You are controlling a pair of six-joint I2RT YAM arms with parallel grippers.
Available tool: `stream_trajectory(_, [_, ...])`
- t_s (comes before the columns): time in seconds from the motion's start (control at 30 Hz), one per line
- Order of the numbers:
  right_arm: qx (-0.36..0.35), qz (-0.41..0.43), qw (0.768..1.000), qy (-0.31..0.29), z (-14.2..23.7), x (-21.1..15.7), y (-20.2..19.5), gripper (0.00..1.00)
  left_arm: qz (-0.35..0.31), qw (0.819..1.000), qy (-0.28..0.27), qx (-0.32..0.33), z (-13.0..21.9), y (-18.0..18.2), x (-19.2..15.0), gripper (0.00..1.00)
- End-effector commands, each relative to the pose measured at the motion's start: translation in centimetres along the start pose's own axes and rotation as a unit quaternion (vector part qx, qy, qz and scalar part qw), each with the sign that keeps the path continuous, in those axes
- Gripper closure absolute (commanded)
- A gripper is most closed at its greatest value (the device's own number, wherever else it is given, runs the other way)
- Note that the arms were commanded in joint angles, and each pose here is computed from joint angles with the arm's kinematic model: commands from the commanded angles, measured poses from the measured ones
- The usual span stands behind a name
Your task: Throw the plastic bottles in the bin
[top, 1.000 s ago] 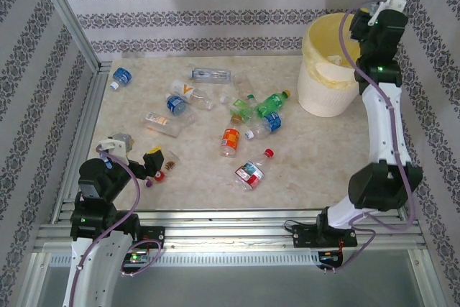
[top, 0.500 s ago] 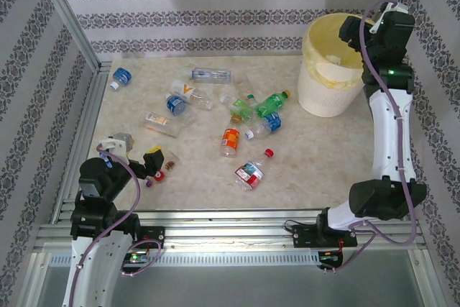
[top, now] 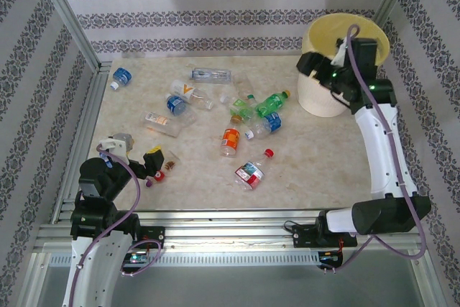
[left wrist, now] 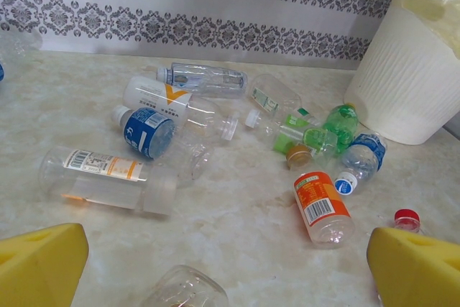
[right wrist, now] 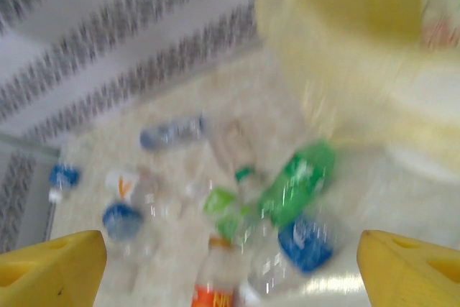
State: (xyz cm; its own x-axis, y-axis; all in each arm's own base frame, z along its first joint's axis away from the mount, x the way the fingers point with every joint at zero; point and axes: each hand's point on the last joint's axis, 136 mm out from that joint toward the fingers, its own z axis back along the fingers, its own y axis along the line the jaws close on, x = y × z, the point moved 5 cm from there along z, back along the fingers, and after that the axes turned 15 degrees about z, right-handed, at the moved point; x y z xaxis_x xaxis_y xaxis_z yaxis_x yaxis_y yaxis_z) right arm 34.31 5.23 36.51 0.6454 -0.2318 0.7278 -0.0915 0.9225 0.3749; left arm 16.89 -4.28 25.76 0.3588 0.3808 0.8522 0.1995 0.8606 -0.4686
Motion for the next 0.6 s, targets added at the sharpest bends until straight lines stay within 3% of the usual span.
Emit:
stream_trajectory(0.0, [0.028, -0.037, 0.993, 0.108, -1.1, -6.1, 1.3, 0.1, -0.015, 1.0, -0.012, -0.022, 0.1, -0.6, 0.3, 0.0])
stream_trajectory(0.37, [0.023, -0.067, 0.948, 0.31, -5.8, -22.0, 1.7, 0.12, -0.019, 0.997, -0.019, -0.066, 0.0, -1.6, 0.3, 0.0])
stream_trajectory(0.57, [0.03, -0.053, 0.923, 0.381, -7.4, -28.0, 2.7, 0.16, 0.004, 0.989, 0.03, -0.145, -0.8, -3.4, -0.2, 0.0])
